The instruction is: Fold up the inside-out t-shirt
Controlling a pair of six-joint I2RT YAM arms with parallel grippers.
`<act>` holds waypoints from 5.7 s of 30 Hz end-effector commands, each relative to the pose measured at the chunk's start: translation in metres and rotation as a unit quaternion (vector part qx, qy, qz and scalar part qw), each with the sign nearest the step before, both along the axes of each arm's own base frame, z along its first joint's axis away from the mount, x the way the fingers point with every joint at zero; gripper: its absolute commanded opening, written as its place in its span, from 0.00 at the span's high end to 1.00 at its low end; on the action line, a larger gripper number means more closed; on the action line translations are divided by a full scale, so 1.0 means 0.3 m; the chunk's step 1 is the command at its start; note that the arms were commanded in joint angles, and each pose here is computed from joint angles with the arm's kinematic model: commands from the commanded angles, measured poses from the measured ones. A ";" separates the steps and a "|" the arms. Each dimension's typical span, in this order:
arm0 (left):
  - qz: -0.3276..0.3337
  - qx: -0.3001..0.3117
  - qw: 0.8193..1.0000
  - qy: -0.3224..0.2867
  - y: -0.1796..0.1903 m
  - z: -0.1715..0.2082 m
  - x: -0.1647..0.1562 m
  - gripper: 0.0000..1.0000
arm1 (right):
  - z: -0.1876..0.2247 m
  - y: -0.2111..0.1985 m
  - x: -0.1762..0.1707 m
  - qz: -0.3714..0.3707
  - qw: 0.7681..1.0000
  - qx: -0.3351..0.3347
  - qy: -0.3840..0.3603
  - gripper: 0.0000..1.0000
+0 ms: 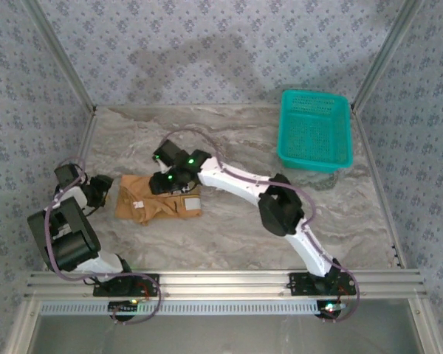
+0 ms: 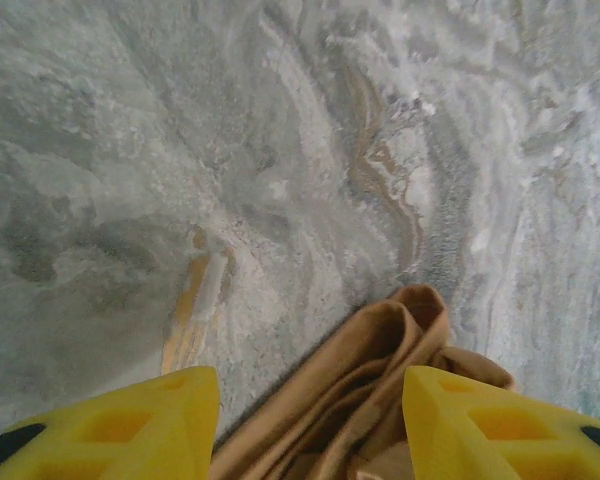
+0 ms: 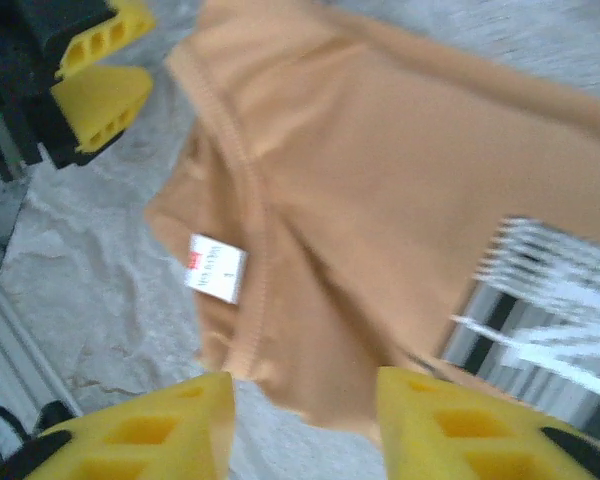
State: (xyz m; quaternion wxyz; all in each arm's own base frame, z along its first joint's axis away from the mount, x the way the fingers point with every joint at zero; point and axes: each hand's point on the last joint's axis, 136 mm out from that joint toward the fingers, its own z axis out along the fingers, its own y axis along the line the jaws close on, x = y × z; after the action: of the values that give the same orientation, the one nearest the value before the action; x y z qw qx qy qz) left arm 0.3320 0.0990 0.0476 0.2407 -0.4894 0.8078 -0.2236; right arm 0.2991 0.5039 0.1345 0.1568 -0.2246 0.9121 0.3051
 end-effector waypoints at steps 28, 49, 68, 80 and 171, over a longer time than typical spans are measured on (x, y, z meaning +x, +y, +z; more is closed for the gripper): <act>-0.373 -0.059 0.920 -0.106 -0.808 0.205 0.448 0.53 | -0.148 -0.478 -0.217 -0.085 0.985 -0.144 -0.041 0.72; -0.271 0.081 0.957 0.072 -0.477 0.084 -0.238 0.49 | -0.153 -0.404 -0.091 -0.003 0.996 -0.092 -0.009 0.66; -0.234 0.085 0.968 0.029 -0.483 0.066 -0.146 1.00 | -0.477 -0.538 -0.284 0.002 0.976 -0.205 0.070 0.67; -0.257 0.122 0.958 0.044 -0.447 0.125 0.051 1.00 | -0.438 -0.562 -0.439 0.003 0.972 -0.227 0.059 0.67; -0.316 0.071 0.938 -0.126 -0.741 0.415 0.329 1.00 | 0.173 -0.425 0.465 -0.086 0.991 0.023 -0.096 1.00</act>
State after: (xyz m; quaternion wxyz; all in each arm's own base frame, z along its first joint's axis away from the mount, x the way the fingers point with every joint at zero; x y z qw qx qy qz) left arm 0.4207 -0.1206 0.1385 0.2729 -0.1657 0.9079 -0.2718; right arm 0.4291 0.3804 0.1427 0.2481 -0.1710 0.9132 0.2745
